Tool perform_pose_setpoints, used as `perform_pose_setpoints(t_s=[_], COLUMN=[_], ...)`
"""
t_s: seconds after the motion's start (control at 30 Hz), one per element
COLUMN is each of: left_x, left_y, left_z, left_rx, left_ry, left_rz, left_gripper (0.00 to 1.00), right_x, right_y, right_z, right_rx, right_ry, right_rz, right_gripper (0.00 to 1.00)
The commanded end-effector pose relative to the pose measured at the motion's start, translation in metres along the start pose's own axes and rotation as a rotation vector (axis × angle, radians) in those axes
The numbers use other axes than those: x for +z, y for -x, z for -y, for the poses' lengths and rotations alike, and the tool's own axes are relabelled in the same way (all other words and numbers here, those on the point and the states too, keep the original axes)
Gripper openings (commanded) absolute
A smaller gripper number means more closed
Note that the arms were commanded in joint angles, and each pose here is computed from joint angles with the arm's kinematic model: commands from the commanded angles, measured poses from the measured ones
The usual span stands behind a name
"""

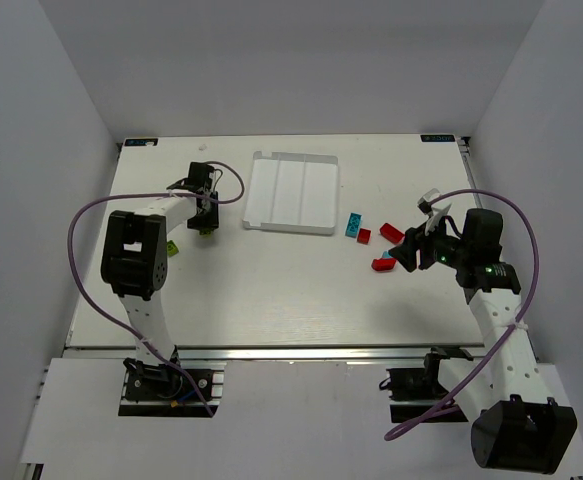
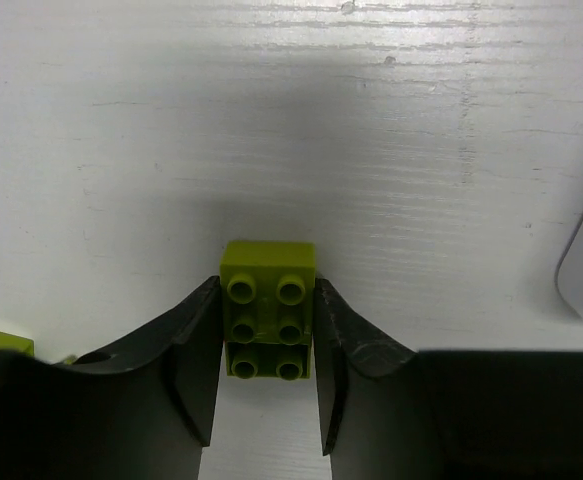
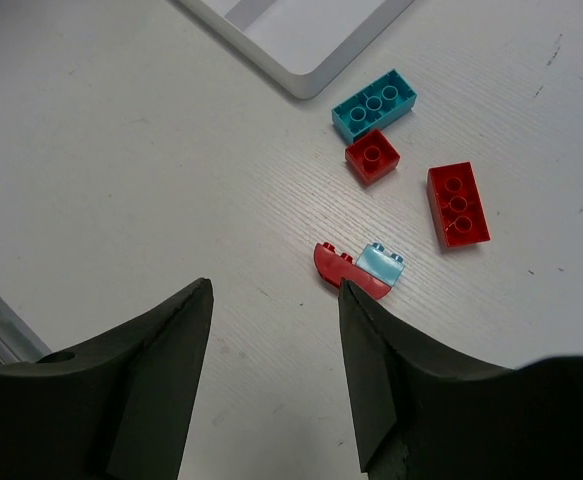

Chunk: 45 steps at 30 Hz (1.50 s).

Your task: Sort the legos into containers by color

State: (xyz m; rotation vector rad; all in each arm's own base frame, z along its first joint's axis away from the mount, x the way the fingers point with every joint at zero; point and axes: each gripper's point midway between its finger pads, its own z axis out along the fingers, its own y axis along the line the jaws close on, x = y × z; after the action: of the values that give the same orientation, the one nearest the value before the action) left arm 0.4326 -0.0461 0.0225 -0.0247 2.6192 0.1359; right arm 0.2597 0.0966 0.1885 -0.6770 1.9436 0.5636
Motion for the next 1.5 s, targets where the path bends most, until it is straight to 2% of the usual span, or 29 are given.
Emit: perform_pose_setpoints(t_s=[0.0, 0.07, 0.17, 0.2, 0.27, 0.3, 0.33, 0.4, 0.5, 0.53, 0.6, 0.63, 0.67, 0.73, 0.87, 0.93, 1.03, 1.07, 1.23, 1.33, 1.47], left_x=[-0.007, -0.017, -0.043, -0.071, -0.101, -0.134, -0.148, -0.170, -0.178, -0.160, -0.153, -0.132, -0.131, -0.109, -0.085, -0.083, -0.075, -0.069, -0.065, -0.063, -0.064], left_y=[-0.001, 0.005, 0.020, 0.040, 0.050, 0.071, 0.069, 0.084, 0.095, 0.091, 0.106, 0.102, 0.117, 0.118, 0.136, 0.144, 0.145, 0.141, 0.134, 0.132, 0.135], left_z=[0.001, 0.001, 0.007, 0.013, 0.032, 0.046, 0.065, 0.081, 0.110, 0.120, 0.129, 0.138, 0.137, 0.147, 0.139, 0.141, 0.139, 0.139, 0.146, 0.146, 0.147], left_rx=[-0.006, -0.021, -0.060, -0.070, -0.069, -0.071, -0.049, -0.042, -0.005, 0.000, 0.008, 0.008, -0.004, -0.008, -0.034, -0.027, -0.019, -0.015, 0.008, 0.012, 0.012], left_ry=[-0.020, -0.025, -0.077, -0.118, -0.238, -0.353, -0.479, -0.595, -0.719, -0.730, -0.731, -0.723, -0.700, -0.671, -0.548, -0.527, -0.498, -0.494, -0.508, -0.508, -0.510], left_rz=[0.004, 0.031, 0.091, 0.182, 0.259, 0.370, 0.388, 0.453, 0.446, 0.399, 0.396, 0.351, 0.376, 0.345, 0.363, 0.379, 0.371, 0.349, 0.326, 0.314, 0.316], left_gripper=[0.32, 0.21, 0.11, 0.10, 0.08, 0.05, 0.04, 0.02, 0.02, 0.02, 0.02, 0.03, 0.05, 0.08, 0.11, 0.12, 0.23, 0.31, 0.51, 0.60, 0.65], right_x=[0.001, 0.001, 0.001, 0.001, 0.002, 0.002, 0.002, 0.003, 0.004, 0.005, 0.006, 0.006, 0.006, 0.007, 0.008, 0.009, 0.010, 0.010, 0.011, 0.012, 0.012], right_y=[0.005, 0.004, 0.003, 0.002, 0.003, 0.002, 0.002, 0.001, -0.001, -0.001, -0.003, -0.004, -0.005, -0.006, -0.008, -0.009, -0.010, -0.011, -0.013, -0.015, -0.016], right_z=[0.003, 0.003, 0.003, 0.003, 0.001, 0.001, 0.001, 0.001, 0.003, 0.003, 0.004, 0.005, 0.006, 0.006, 0.008, 0.007, 0.008, 0.009, 0.009, 0.010, 0.011], right_rx=[-0.009, -0.007, -0.006, -0.005, -0.004, -0.002, -0.001, 0.001, 0.009, 0.007, 0.010, 0.012, 0.014, 0.014, 0.020, 0.022, 0.026, 0.028, 0.034, 0.037, 0.038], right_ry=[-0.010, -0.012, -0.007, -0.007, 0.002, 0.005, 0.007, 0.009, 0.007, 0.005, 0.001, -0.003, -0.004, -0.006, -0.007, -0.003, -0.003, -0.005, -0.004, -0.006, -0.009], right_rz=[0.017, 0.014, 0.013, 0.012, 0.013, 0.012, 0.011, 0.009, 0.002, 0.003, -0.003, -0.005, -0.009, -0.011, -0.016, -0.020, -0.025, -0.026, -0.035, -0.040, -0.043], right_gripper=[0.59, 0.59, 0.56, 0.51, 0.42, 0.31, 0.24, 0.08, 0.00, 0.00, 0.01, 0.01, 0.02, 0.05, 0.08, 0.09, 0.13, 0.16, 0.29, 0.35, 0.41])
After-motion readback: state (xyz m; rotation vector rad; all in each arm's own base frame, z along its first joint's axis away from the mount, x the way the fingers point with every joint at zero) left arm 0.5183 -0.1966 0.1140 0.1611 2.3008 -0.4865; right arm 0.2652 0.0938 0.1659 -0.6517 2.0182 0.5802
